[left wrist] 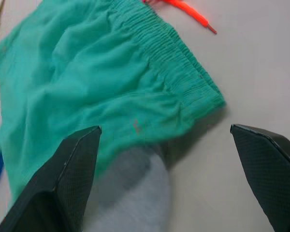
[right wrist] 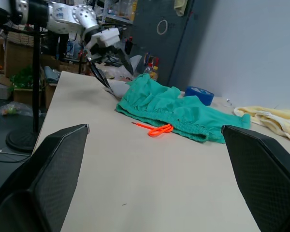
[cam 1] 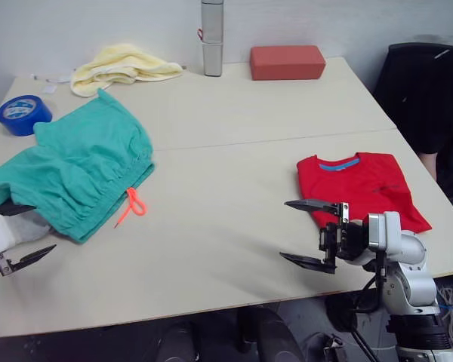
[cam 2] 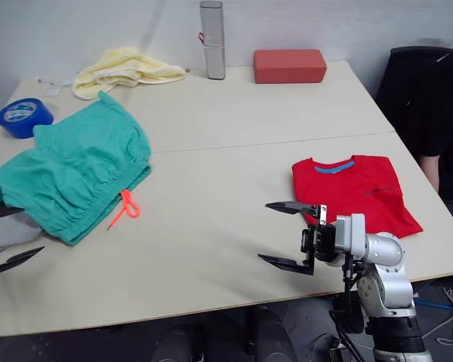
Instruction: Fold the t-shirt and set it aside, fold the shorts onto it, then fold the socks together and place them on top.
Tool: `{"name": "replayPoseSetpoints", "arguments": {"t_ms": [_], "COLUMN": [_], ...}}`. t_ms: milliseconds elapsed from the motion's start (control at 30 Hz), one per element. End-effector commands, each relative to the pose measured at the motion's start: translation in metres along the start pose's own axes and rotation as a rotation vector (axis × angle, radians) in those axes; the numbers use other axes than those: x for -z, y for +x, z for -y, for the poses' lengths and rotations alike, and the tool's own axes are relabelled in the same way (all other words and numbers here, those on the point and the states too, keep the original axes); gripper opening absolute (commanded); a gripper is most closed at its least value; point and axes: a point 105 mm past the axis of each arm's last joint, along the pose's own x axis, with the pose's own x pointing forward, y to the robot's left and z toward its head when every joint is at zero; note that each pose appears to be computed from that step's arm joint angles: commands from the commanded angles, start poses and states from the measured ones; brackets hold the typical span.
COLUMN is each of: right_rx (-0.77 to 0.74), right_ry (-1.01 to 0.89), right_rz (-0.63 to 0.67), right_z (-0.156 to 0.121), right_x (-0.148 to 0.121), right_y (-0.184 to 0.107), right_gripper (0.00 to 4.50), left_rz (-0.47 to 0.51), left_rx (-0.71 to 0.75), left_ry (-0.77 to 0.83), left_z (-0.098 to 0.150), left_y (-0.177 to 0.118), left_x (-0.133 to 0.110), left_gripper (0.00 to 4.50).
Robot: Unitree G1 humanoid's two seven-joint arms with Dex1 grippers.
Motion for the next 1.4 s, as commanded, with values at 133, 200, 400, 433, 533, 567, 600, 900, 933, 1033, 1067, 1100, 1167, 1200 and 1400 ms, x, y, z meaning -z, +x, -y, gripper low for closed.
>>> {"name": "replayPoseSetpoints", "arguments": {"t_ms": [133, 200, 400, 433, 533, 567, 600, 900, 933, 1033, 1067, 1100, 1167, 1200, 1400], "right_rx": [-0.005, 0.005, 0.001, 0.006, 0.025, 0.030, 0.035, 0.043, 0.046, 0.051, 0.052, 0.053, 0.060, 0.065, 0.089], "right_ry": [-0.031, -0.031, -0.024, -0.026, -0.027, -0.028, -0.029, -0.043, -0.046, -0.045, -0.043, -0.043, -0.042, -0.042, -0.051], "right_rz": [0.015, 0.015, 0.000, -0.004, -0.015, -0.014, -0.012, -0.023, -0.029, -0.038, -0.041, -0.043, -0.050, -0.053, -0.091], "right_z": [0.002, 0.003, 0.001, 0.002, 0.004, 0.004, 0.005, 0.007, 0.007, 0.007, 0.006, 0.006, 0.007, 0.007, 0.010], "right_x": [-0.016, -0.018, -0.027, -0.028, -0.026, -0.026, -0.025, -0.023, -0.022, -0.022, -0.021, -0.021, -0.020, -0.020, -0.020], "right_y": [0.012, 0.015, 0.019, 0.018, 0.016, 0.016, 0.016, 0.013, 0.011, 0.006, 0.004, 0.003, 0.001, 0.000, -0.011], "right_gripper": [4.48, 4.48, 4.48, 4.48, 4.48, 4.48, 4.48, 4.50, 4.50, 4.50, 4.50, 4.50, 4.50, 4.50, 4.50], "left_rz": [-0.039, -0.035, -0.023, -0.028, -0.069, -0.065, -0.054, 0.068, 0.091, 0.193, 0.240, 0.281, 0.364, 0.411, 0.596], "left_rx": [0.073, 0.089, 0.203, 0.190, 0.161, 0.155, 0.149, 0.150, 0.140, 0.104, 0.092, 0.087, 0.054, 0.037, 0.073], "left_ry": [0.214, 0.227, 0.243, 0.249, 0.248, 0.249, 0.251, 0.110, 0.097, 0.034, 0.004, -0.017, -0.031, -0.048, -0.099], "left_z": [-0.008, -0.008, 0.006, 0.003, -0.003, -0.002, -0.002, 0.013, 0.011, 0.001, -0.003, -0.006, -0.015, -0.021, -0.033], "left_y": [0.019, 0.028, 0.041, 0.038, 0.038, 0.043, 0.048, 0.079, 0.079, 0.081, 0.083, 0.084, 0.086, 0.087, 0.092], "left_x": [0.008, 0.008, 0.010, 0.012, 0.020, 0.019, 0.018, 0.005, 0.001, -0.018, -0.029, -0.038, -0.060, -0.073, -0.149], "left_gripper": [4.50, 4.50, 4.50, 4.50, 4.50, 4.50, 4.50, 2.33, 2.03, 1.02, 0.74, 0.46, 0.06, 0.06, 0.06]}}
